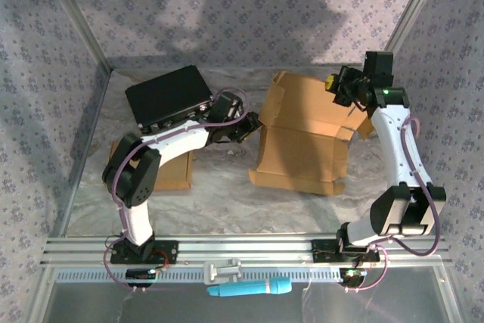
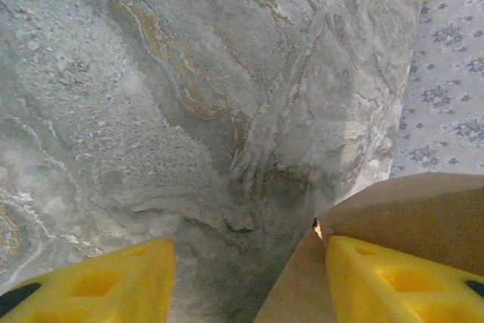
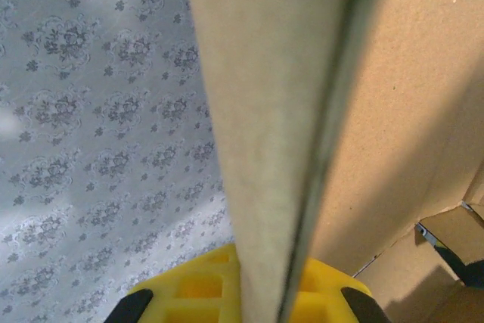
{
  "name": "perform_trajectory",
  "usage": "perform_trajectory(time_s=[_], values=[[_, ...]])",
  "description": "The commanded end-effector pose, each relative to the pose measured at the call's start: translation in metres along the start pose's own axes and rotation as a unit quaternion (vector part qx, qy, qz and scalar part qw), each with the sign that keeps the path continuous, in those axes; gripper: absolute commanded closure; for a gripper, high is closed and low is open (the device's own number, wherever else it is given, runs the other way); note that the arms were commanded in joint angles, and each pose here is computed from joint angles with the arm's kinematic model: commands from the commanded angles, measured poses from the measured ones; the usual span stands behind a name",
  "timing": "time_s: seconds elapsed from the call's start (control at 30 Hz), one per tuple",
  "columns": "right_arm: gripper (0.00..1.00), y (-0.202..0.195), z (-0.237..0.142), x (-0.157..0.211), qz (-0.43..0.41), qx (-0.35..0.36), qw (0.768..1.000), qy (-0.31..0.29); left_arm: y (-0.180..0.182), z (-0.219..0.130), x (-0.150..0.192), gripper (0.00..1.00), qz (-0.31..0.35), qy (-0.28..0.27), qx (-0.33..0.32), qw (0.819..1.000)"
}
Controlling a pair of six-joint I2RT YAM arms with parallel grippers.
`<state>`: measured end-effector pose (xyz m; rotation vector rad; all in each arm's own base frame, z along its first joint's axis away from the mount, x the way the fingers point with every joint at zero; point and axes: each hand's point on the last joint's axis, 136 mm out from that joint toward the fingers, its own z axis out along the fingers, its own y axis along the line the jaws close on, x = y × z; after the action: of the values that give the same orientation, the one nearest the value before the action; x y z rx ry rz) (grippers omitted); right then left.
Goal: Fold the paper box
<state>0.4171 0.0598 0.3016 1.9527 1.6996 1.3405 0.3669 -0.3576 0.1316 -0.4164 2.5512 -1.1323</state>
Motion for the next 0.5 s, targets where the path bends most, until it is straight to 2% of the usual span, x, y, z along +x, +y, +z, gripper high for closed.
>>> perform_trajectory(time_s=[0.0,0.17,0.3,0.4,0.47], values=[[1.00,-0.023,0.005,0.019,0.009,0.038,0.999,0.037,-0.046,-0.020,-0.004,0.43,0.060,-0.026,0.062,0.996],[1.00,-0.028,0.008,0.013,-0.006,0.041,0.999,0.030,-0.023,-0.030,-0.009,0.40,0.039,-0.029,0.033,0.998],[1.00,-0.031,0.013,0.009,-0.044,0.045,0.998,0.020,0.029,-0.052,-0.008,0.40,-0.001,-0.013,-0.067,0.998],[1.00,-0.031,0.029,0.010,-0.086,0.046,0.995,0.029,0.065,-0.077,-0.002,0.39,-0.006,-0.006,-0.130,0.992],[1.00,-0.034,0.041,0.012,-0.118,0.058,0.991,0.038,0.077,-0.093,0.000,0.39,0.000,-0.002,-0.147,0.989]])
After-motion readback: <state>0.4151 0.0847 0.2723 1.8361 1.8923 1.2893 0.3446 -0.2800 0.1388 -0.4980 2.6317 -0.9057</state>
